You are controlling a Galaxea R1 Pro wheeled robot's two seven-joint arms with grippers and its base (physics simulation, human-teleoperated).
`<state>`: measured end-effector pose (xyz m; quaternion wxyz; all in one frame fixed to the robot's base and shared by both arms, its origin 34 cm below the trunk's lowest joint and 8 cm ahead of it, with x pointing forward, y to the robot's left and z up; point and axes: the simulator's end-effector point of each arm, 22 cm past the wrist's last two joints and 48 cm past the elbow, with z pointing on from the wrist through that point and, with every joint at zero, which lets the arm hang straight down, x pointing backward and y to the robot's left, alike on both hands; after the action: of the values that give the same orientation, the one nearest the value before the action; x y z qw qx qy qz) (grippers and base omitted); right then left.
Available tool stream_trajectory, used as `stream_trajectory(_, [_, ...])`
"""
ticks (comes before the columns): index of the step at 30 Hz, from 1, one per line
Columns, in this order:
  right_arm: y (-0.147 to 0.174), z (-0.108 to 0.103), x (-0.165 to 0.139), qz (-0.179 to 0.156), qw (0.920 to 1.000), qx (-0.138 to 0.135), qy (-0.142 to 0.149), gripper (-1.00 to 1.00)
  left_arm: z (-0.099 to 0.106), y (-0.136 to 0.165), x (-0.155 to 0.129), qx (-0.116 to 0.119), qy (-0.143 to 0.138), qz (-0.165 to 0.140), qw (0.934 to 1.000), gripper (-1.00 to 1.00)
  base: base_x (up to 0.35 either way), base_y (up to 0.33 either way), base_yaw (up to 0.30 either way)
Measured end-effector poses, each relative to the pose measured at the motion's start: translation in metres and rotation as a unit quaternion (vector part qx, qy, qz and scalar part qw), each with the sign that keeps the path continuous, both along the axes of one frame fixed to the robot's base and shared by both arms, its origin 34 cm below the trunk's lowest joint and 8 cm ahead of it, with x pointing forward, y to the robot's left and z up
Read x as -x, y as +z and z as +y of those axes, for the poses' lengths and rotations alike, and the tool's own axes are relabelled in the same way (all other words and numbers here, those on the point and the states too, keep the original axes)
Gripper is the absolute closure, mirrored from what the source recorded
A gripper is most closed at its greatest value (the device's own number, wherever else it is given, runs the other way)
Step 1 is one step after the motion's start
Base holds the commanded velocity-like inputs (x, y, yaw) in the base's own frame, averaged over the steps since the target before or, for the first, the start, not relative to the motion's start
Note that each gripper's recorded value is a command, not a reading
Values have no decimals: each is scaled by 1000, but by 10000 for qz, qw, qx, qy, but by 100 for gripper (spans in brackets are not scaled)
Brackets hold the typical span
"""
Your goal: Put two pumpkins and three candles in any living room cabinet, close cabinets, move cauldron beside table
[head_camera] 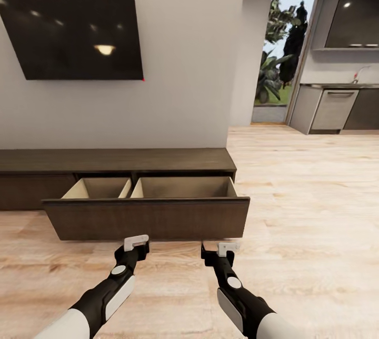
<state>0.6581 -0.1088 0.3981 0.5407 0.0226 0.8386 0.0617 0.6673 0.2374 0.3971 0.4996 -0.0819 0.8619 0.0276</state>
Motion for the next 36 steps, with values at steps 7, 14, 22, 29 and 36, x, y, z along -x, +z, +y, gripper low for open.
stream_trajectory(7, [-18,0,3,148,9999,-3,-5,-100,1,-17,3,-5,-2,142,9999,-100,0,0,0])
stream_trajectory(14, [-28,-1,6,233,9997,-5,-10,-100,1,-27,5,-6,-4,224,9997,-100,0,0,0])
stream_trajectory(22, [-28,-1,6,236,9997,-5,-16,-100,-2,-27,6,-12,-40,226,9997,-100,40,0,0])
stream_trajectory(29, [-28,-2,6,235,9997,-8,-19,-100,-5,-29,7,-25,-79,255,9996,-100,281,0,0])
stream_trajectory(36, [-28,-2,6,234,9997,-8,-20,-100,-5,-29,7,-30,-80,257,9996,-100,285,0,0])
